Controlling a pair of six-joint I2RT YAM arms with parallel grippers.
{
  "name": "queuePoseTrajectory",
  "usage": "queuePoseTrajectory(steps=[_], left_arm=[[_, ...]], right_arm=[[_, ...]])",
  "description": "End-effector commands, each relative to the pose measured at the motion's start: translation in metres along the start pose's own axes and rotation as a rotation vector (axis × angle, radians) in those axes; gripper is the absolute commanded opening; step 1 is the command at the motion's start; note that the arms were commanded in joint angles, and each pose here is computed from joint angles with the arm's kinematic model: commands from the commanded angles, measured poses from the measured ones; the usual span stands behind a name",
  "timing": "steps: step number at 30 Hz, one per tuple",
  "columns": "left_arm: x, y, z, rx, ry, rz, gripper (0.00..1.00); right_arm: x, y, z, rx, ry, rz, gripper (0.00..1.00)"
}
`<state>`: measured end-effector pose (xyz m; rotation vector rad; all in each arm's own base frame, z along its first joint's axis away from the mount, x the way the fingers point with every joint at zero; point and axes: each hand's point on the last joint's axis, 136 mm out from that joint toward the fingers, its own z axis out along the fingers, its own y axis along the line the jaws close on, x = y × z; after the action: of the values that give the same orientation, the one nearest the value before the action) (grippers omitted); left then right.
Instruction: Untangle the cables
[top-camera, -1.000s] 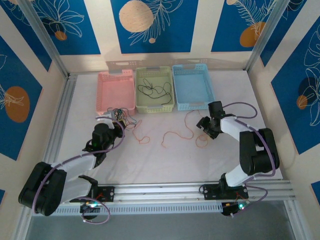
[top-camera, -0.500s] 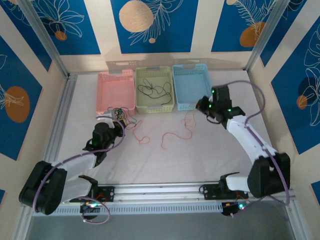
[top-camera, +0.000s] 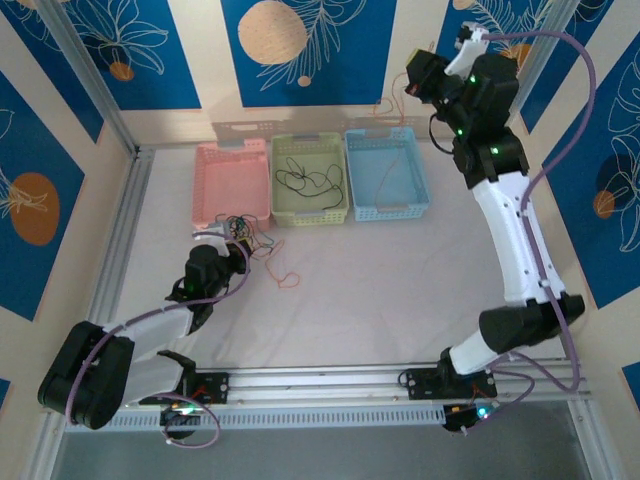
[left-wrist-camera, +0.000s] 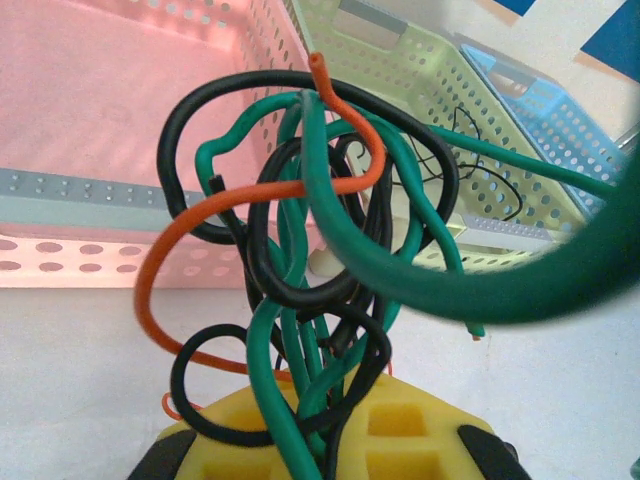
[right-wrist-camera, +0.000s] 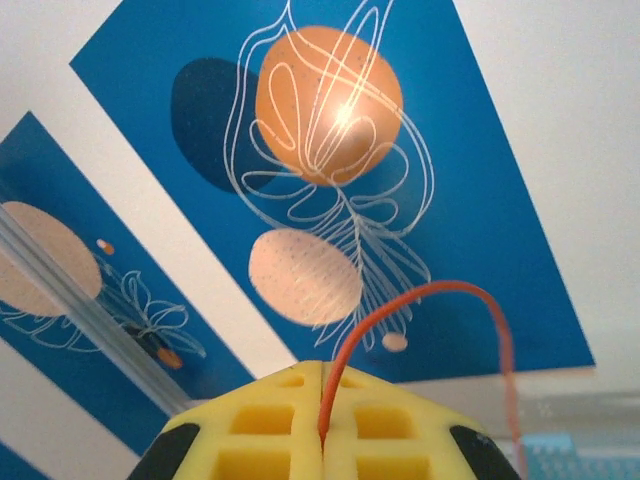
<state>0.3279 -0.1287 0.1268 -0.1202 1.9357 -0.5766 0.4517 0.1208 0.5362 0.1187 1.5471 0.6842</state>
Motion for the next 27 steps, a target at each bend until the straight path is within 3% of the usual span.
queuePoseTrajectory(steps=[1,5,10,14,17,22,27], left_arm=[[-0.014,-0.005,0.003,0.021,-0.024,-0.012,0.00],[-0.014,-0.006,0.003,0.023,-0.023,-0.012,0.00],[-0.014,-0.005,0.003,0.020,-0.022,-0.011,0.00],[-0.013,-0.006,0.004,0.021,-0.021,-0.012,0.00],[-0.014,-0.006,0.004,0.023,-0.021,-0.011,0.00],[-0.013,-0.007,0.004,0.026,-0.020,-0.011,0.00],[-0.013,-0.007,0.004,0.028,-0.020,-0.011,0.00]], right_arm=[[-0.006,-0.020,0.030,0.067,-0.035,-0.106,0.00],[0.029,-0.059,0.072,0.130,0.041,-0.113,0.00],[0.122,-0.132,0.122,0.234,0.273,-0.044,0.00],[0.208,-0.185,0.130,0.364,0.443,0.002,0.02],[0.243,-0.205,0.122,0.429,0.490,0.037,0.13],[0.265,-0.215,0.104,0.481,0.528,0.086,0.47],[0.236,-0.184,0.080,0.453,0.487,0.040,0.55]])
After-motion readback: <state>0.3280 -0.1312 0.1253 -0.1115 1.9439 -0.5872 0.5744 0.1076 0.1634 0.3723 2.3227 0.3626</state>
